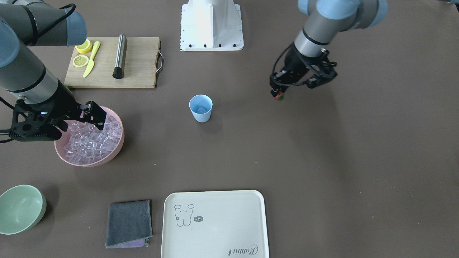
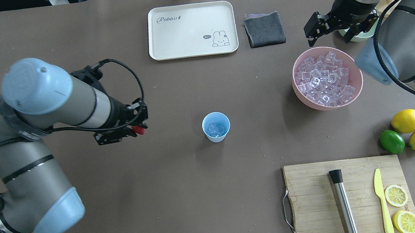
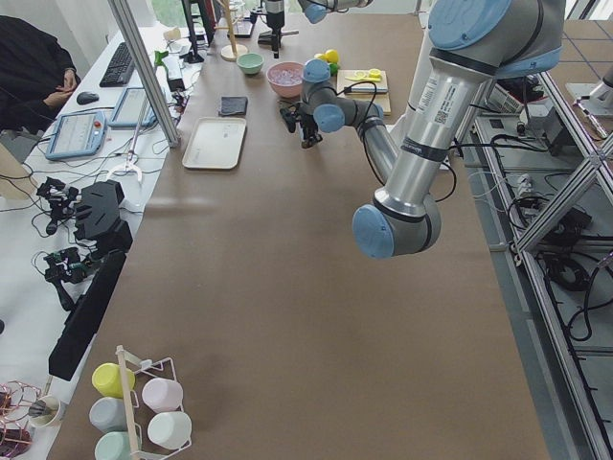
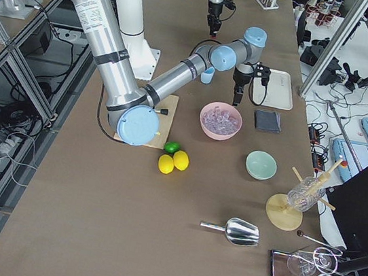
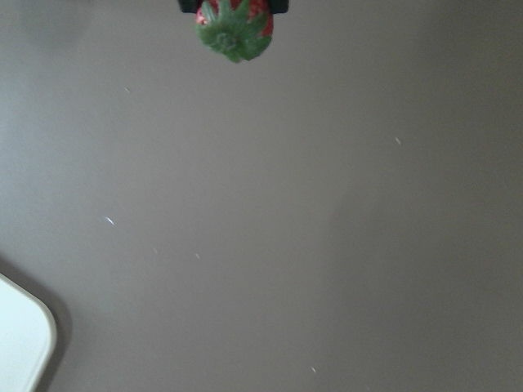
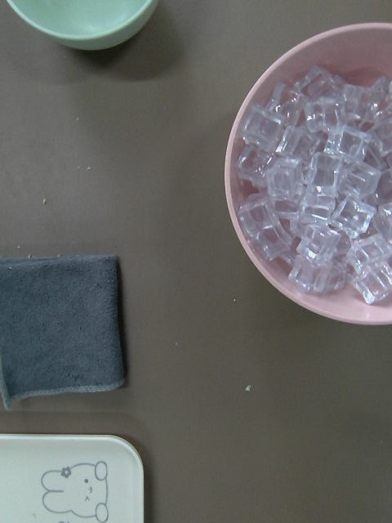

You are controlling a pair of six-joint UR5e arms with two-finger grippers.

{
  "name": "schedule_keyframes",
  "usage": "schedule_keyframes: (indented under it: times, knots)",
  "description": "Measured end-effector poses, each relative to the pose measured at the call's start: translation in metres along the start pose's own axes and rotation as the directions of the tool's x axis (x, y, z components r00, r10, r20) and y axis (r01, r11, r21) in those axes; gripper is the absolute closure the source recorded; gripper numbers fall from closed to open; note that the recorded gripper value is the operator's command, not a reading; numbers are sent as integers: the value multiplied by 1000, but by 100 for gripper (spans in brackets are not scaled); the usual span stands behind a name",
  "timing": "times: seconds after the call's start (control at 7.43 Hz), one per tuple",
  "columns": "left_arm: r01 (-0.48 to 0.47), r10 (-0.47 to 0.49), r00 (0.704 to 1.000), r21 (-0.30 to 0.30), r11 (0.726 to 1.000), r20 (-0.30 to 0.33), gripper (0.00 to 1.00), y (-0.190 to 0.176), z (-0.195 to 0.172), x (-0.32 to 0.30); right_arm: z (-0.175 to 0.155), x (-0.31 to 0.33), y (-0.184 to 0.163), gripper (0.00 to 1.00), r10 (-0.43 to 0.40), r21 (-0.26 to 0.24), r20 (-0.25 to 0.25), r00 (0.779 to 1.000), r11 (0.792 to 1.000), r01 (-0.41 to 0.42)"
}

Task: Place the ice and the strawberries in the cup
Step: 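Carry the strawberry with the left gripper over the blue cup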

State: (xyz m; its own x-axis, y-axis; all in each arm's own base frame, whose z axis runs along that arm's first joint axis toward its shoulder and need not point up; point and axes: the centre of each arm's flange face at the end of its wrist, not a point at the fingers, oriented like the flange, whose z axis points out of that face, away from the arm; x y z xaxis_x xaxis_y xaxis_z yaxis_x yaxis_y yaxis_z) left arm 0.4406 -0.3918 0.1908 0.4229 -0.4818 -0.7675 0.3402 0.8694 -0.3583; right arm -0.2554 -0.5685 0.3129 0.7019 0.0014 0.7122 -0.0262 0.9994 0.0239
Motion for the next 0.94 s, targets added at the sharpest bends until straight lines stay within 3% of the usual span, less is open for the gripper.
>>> schedule_keyframes:
  times: [0.13,0.4,0.94]
  knots:
    - [-4,4,1000,6,1000,-1,100,41,8,22,-2,23,-3,0,-14,1,-9,1000,1000,14]
    - [-20,20,1000,14,1000,-7,100,81,24,54,-5,80,-6,0,-63,0,-37,997,998,63]
    - [-36,36,998,13,999,-54,100,92,57,98,-5,160,6,0,-109,-26,-43,993,994,108]
